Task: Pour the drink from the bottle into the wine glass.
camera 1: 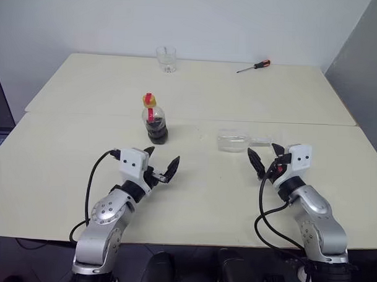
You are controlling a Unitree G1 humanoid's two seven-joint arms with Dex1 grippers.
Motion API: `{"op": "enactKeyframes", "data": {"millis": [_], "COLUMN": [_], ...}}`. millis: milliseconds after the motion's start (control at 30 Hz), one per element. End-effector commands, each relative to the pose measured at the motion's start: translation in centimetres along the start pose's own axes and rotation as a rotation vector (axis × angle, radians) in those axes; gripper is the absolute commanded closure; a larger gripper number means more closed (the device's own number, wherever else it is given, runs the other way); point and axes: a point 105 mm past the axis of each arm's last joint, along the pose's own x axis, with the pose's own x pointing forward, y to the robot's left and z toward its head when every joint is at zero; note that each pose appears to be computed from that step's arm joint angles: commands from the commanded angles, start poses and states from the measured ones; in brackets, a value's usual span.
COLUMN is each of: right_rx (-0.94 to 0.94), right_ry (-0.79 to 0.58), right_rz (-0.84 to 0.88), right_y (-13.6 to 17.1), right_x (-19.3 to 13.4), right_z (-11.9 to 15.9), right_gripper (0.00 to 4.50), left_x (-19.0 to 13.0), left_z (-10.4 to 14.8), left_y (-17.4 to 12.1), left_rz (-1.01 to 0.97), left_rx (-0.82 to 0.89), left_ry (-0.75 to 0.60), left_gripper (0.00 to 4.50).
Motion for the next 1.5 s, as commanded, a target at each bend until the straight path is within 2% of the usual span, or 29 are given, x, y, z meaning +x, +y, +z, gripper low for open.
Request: {"op": "enactKeyframes", "data": {"millis": [33, 267, 400, 567, 667, 767, 867, 1067, 1500], "right_rx": [-0.013, -0.026, -0.010, -0.044, -0.071, -0.100, -0.131, -0.152, -0.169], "right_ry": [-0.045, -0.015, -0.006, -0.013, -0.031, -0.035, -0.020, -0.015, -0.006], "right_rz": [0.009, 0.088, 0.205, 0.278, 0.345, 0.454, 0.495, 0.494, 0.546], "right_y": [0.0, 1.3, 3.1, 3.9, 5.1, 6.9, 7.4, 7.3, 8.5], "right_x": [-0.2, -0.1, -0.1, 0.1, 0.5, 0.6, 0.8, 1.0, 1.2], "right_z": [1.4, 1.3, 1.6, 2.4, 3.3, 4.2, 4.3, 4.2, 4.1], "right_gripper": [0.00, 0.00, 0.00, 0.00, 0.00, 0.00, 0.00, 0.00, 0.00], "left_x": [0.1, -0.8, -0.6, -0.7, 0.6, 2.3, 3.6, 5.3, 8.5], "left_z": [0.7, 1.8, 2.2, 1.0, 1.7, 2.3, 2.5, 3.1, 3.5], "left_y": [-0.6, 0.3, 1.0, 3.0, 5.0, 4.8, 5.1, 6.4, 6.8], "left_rz": [-0.030, -0.005, -0.004, 0.063, 0.185, 0.198, 0.223, 0.281, 0.233], "left_rx": [0.019, -0.081, -0.065, 0.002, -0.004, -0.008, -0.013, -0.023, 0.060], "left_ry": [-0.013, -0.075, -0.070, 0.002, -0.032, -0.054, -0.060, -0.070, -0.078], "left_gripper": [0.01, 0.01, 0.01, 0.01, 0.01, 0.01, 0.01, 0.01, 0.01]}}
